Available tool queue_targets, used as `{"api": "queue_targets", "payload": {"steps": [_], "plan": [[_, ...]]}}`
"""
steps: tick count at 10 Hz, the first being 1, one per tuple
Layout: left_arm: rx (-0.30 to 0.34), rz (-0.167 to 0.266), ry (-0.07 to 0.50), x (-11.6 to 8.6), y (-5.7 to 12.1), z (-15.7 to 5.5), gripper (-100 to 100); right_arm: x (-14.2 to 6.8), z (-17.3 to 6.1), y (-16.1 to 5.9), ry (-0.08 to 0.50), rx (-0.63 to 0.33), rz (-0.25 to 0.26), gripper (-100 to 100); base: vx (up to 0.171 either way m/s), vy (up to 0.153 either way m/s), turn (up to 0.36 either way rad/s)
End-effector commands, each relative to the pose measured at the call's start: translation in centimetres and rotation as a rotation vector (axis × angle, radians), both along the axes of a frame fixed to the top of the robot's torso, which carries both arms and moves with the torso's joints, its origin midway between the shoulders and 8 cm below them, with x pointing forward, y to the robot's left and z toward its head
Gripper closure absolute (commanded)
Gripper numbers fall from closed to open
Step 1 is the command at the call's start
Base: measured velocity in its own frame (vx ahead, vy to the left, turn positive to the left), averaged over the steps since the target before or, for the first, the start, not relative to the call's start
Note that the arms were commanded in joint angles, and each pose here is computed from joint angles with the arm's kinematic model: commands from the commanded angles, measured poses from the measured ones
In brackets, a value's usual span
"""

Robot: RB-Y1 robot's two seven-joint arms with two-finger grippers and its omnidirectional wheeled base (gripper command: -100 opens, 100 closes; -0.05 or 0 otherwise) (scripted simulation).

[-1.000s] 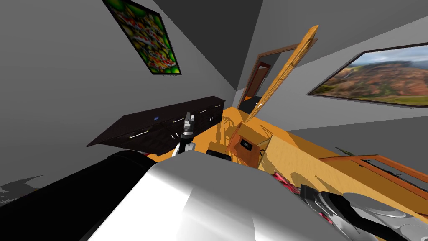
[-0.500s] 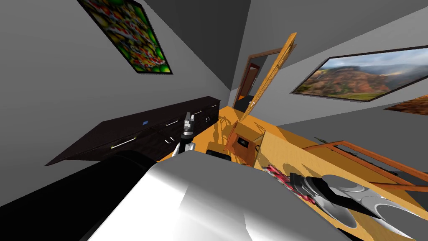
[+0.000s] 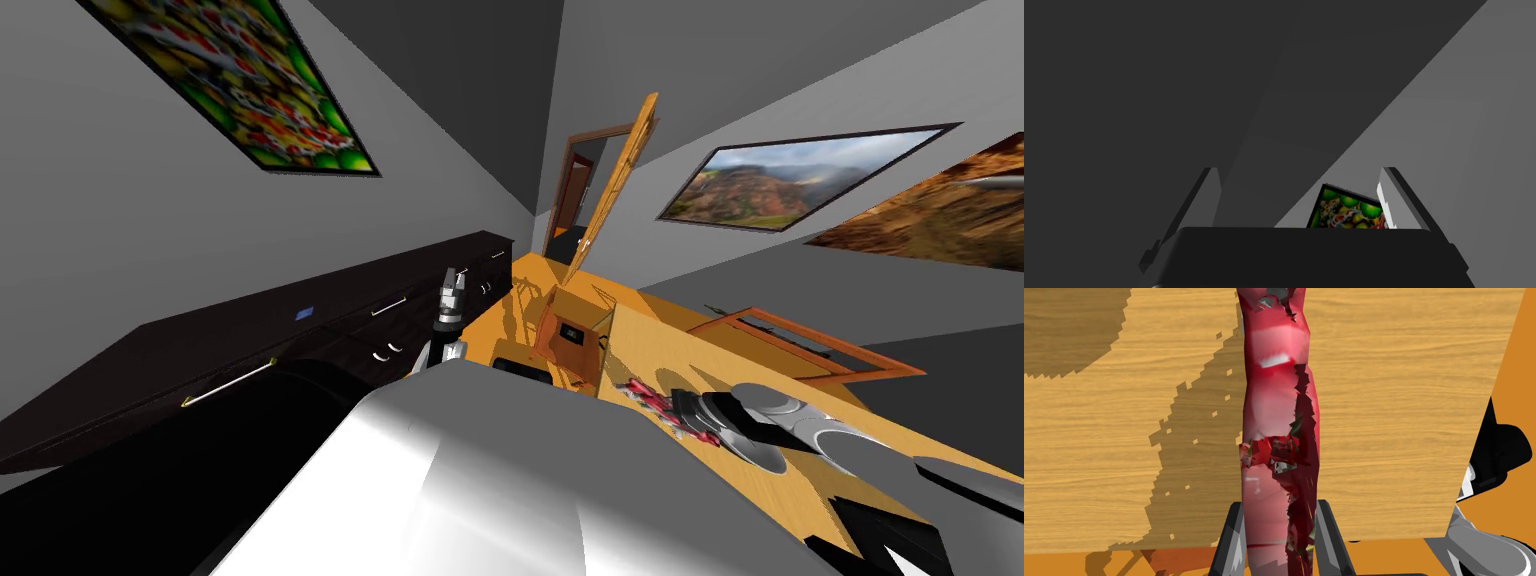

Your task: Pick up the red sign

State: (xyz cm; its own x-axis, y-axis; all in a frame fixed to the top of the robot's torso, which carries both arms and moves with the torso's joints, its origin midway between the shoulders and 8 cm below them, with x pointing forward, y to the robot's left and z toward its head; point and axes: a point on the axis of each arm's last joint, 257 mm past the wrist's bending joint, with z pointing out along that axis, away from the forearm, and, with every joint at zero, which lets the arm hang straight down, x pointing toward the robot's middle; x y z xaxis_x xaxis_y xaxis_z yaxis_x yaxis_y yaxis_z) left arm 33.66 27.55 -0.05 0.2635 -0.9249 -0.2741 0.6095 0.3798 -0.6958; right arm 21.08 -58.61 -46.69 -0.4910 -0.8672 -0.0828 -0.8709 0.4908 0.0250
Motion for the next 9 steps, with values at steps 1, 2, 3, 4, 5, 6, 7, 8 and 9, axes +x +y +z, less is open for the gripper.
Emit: {"api": "queue_targets", "payload": {"steps": [1,2,3,4,5,6,7,8,9], "plan": [[0.0,0.0,0.0,0.0,0.0,0.0,0,0.7,0.6,-0.2,0.004,-0.018,0.036,100,0.008,0.009,0.012],[0.0,0.0,0.0,0.0,0.0,0.0,0,2.3,0.5,1.3,0.01,0.003,0.047,100,0.026,-0.002,-0.312],[0.0,0.0,0.0,0.0,0.0,0.0,0,3.7,1.1,1.2,-0.004,-0.01,0.072,100,0.024,0.011,-0.299],[0.0,0.0,0.0,0.0,0.0,0.0,0,3.8,1.3,0.8,0.0,-0.027,0.088,100,0.01,0.007,-0.027],[0.0,0.0,0.0,0.0,0.0,0.0,0,3.8,1.3,0.8,0.004,-0.029,0.097,100,0.002,-0.001,0.064],[0.0,0.0,0.0,0.0,0.0,0.0,0,5.4,1.4,2.1,0.014,-0.018,0.115,100,0.021,0.001,-0.332],[0.0,0.0,0.0,0.0,0.0,0.0,0,6.9,2.1,2.0,-0.001,-0.036,0.141,100,0.026,0.013,-0.298],[0.0,0.0,0.0,0.0,0.0,0.0,0,6.8,2.1,1.7,0.006,-0.047,0.154,100,0.01,0.011,-0.042],[0.0,0.0,0.0,0.0,0.0,0.0,0,8.2,2.3,3.0,0.019,-0.036,0.165,100,0.023,0.004,-0.325]]}}
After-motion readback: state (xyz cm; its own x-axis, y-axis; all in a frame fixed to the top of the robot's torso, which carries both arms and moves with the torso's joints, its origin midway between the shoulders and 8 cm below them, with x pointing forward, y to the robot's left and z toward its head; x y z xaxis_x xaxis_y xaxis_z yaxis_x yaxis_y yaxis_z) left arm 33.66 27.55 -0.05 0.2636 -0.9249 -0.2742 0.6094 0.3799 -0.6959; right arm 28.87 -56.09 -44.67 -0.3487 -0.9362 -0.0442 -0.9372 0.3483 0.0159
